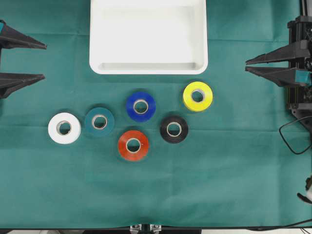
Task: Put the tape alternately from left to right into the white case.
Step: 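Move both grippers inward from the sides toward the tape rolls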
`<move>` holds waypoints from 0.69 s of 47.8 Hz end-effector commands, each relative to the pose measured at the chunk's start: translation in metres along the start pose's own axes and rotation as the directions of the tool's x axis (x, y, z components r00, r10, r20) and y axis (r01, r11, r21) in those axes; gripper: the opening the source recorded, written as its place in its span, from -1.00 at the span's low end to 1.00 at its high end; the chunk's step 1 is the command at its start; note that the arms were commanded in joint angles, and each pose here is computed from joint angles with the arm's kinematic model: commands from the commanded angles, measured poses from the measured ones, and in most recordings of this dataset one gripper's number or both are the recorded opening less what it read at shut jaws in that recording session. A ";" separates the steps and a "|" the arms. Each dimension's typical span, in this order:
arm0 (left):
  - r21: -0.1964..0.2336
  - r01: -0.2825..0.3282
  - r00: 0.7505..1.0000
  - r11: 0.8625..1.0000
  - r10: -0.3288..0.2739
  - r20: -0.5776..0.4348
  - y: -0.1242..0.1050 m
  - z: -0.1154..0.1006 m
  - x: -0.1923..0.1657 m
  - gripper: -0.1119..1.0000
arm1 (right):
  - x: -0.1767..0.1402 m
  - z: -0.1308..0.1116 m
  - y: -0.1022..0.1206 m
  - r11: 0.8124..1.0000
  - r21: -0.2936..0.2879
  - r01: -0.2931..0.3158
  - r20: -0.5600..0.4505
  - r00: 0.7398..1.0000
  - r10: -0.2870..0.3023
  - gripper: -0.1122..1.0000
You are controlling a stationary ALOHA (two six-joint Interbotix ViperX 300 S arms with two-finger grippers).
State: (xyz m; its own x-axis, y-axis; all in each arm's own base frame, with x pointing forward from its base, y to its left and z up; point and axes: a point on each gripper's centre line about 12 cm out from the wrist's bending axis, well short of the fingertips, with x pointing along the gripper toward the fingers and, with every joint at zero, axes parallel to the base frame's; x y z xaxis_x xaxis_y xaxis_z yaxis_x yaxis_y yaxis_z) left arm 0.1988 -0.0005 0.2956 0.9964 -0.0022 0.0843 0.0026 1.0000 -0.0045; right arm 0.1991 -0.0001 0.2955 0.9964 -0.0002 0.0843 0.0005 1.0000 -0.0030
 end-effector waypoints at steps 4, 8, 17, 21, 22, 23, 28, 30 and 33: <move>-0.025 -0.006 1.000 1.000 0.006 -0.012 0.001 -0.005 -0.005 -0.48 | -0.001 -0.002 -0.002 1.000 -0.004 0.008 0.000 1.000 -0.008 -0.49; -0.027 -0.004 1.000 1.000 0.004 -0.011 0.000 -0.006 -0.008 -0.77 | -0.002 -0.005 -0.002 1.000 -0.004 0.009 -0.002 1.000 -0.009 -0.74; -0.028 0.005 1.000 1.000 -0.005 -0.002 -0.001 -0.005 -0.012 -0.99 | -0.003 -0.006 -0.002 1.000 -0.005 0.009 -0.002 1.000 -0.009 -0.80; -0.028 0.006 1.000 1.000 -0.007 -0.019 -0.002 -0.007 -0.011 -0.99 | -0.003 -0.006 -0.002 1.000 -0.005 0.009 -0.008 1.000 -0.009 -0.80; -0.029 0.006 1.000 1.000 -0.007 -0.025 -0.002 -0.008 -0.011 -0.99 | -0.003 -0.007 -0.002 1.000 -0.007 0.009 -0.009 1.000 -0.009 -0.80; -0.029 0.006 1.000 1.000 -0.007 -0.031 -0.002 -0.009 -0.011 -0.99 | -0.003 -0.007 -0.002 1.000 -0.007 0.009 -0.009 1.000 -0.009 -0.80; -0.037 0.006 0.998 0.999 -0.009 -0.061 -0.002 -0.014 -0.009 -0.99 | -0.002 -0.009 -0.002 1.000 -0.005 0.009 -0.017 1.000 -0.009 -0.80; -0.040 0.007 0.997 0.999 -0.010 -0.071 -0.002 -0.015 -0.009 -0.99 | -0.001 -0.011 -0.002 1.000 -0.005 0.009 -0.025 1.000 -0.009 -0.80; -0.043 0.007 0.996 0.999 -0.010 -0.084 -0.002 -0.018 -0.007 -0.99 | 0.000 -0.013 -0.002 1.000 -0.004 0.008 -0.035 0.999 -0.009 -0.80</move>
State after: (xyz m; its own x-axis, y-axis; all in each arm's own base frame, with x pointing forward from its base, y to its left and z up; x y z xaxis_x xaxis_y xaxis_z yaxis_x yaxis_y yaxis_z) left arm 0.1895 -0.0020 0.2759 0.9999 -0.0089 0.0076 0.0092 0.9990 -0.0440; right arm 0.1968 -0.0017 0.2819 0.9986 -0.0079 0.0521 0.0082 0.9999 -0.0060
